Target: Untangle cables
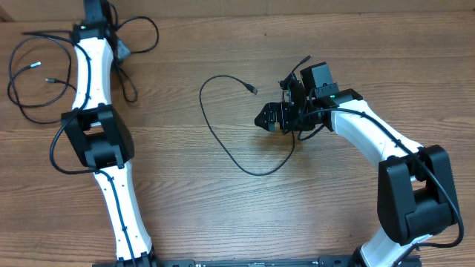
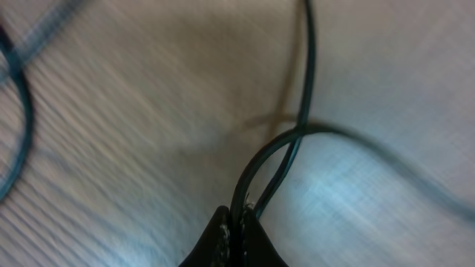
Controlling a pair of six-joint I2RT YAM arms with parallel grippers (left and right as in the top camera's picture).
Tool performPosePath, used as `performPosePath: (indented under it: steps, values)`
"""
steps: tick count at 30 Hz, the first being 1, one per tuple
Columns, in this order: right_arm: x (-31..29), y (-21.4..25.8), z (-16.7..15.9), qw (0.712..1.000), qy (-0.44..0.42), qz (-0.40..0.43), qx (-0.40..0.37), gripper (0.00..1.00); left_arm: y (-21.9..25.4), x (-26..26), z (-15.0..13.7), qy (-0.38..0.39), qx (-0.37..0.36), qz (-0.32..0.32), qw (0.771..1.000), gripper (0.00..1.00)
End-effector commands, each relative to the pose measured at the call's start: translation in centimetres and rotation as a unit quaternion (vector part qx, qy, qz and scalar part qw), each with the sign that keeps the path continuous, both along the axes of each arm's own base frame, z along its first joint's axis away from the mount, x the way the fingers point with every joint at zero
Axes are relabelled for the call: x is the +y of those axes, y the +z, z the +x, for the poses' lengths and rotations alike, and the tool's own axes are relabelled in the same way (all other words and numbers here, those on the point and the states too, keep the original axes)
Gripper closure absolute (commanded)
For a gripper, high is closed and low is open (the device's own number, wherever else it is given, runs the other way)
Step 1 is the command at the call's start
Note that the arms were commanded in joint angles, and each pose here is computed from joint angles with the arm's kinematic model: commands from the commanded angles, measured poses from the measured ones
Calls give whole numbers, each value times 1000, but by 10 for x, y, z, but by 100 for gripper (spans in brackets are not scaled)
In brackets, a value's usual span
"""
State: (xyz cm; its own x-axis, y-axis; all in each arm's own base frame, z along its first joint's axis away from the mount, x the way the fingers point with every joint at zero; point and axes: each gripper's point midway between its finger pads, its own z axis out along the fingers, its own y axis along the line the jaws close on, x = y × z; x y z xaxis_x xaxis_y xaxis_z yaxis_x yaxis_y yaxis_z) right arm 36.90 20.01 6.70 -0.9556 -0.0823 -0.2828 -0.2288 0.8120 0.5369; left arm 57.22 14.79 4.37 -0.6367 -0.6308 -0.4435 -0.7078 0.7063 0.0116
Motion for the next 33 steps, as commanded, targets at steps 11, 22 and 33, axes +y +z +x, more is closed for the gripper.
performPosePath:
  steps: [11, 22, 33]
  values:
    - [0, 2, -1, 1000, 1, -2, -5, 0, 83, -22, 9, -134, -36, 3, 990, 0]
    - [0, 2, -1, 1000, 1, -2, -5, 0, 220, -150, -9, -410, -191, -153, 879, 0]
    - [-5, 0, 5, 1000, -7, -17, -16, 0, 160, -229, -76, -475, 14, -128, 870, 0]
